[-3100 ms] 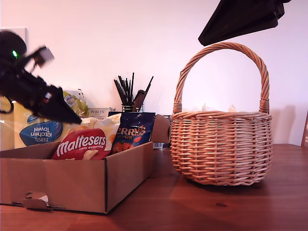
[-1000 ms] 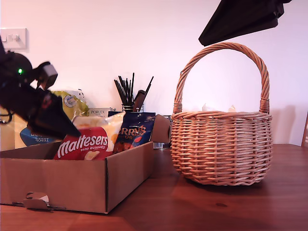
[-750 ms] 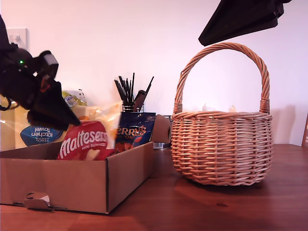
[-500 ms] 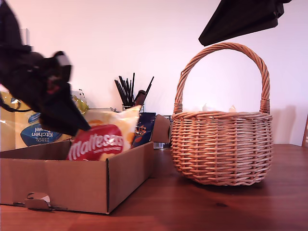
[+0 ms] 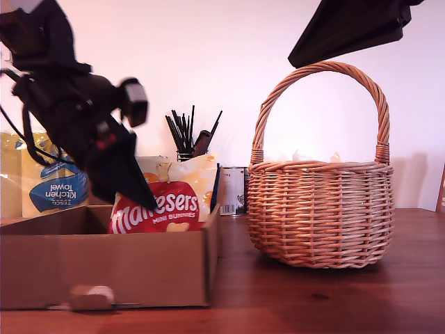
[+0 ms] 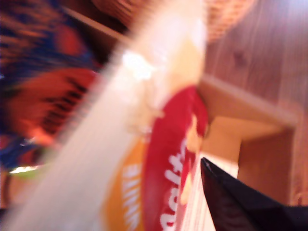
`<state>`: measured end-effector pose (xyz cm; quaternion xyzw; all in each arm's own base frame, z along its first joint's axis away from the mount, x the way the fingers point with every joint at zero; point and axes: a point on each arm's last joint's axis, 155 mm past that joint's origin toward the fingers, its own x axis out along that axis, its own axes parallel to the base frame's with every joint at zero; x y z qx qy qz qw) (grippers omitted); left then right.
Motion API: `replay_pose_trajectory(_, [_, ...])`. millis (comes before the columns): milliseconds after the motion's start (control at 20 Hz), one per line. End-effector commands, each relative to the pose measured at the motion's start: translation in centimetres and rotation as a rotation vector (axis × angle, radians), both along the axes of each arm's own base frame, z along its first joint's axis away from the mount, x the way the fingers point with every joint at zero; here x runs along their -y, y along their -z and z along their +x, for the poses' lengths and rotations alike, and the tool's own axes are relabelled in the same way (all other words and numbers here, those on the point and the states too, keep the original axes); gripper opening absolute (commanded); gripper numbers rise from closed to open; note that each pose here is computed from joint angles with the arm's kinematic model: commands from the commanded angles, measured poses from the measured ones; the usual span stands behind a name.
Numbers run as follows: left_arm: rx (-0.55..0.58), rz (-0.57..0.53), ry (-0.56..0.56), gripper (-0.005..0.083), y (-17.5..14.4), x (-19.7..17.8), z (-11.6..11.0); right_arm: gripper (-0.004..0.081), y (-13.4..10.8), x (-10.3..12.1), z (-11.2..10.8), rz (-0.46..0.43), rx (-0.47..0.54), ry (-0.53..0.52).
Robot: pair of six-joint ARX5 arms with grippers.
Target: Move the bags of Easter eggs from the cardboard box on the left into the woven basket on the right side.
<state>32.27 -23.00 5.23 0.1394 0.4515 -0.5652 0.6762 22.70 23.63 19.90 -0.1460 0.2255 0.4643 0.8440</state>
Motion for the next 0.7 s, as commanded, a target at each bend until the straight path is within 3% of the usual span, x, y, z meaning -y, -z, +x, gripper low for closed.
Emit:
replay_pose_trajectory(0, [-0.03,0.016,-0.002,0.0425,1.6,-0.7,-0.8,-0.0013,0.3,0.0,-0.2,-0.004,-0.003,-0.005])
replay_pose_trajectory(250, [-0.014,0.0,0.002,0.0299,1.5,-0.5,-0.5,-0.0013,0.3,0.0,-0.2,-0.003,-0.002,-0.005])
replay_pose_trajectory(500, [-0.078,-0.062,0.014,0.0234,2.1,1.0,-1.3,-0.0013,0.3,0.0,-0.2,-0.005,-0.004,-0.004])
replay_pose_trajectory(650, [-0.084,-0.06,0.024,0.0142,2.3,1.3,-1.6,-0.0013,0.4,0.1,-0.3,-0.006,-0.006,-0.004])
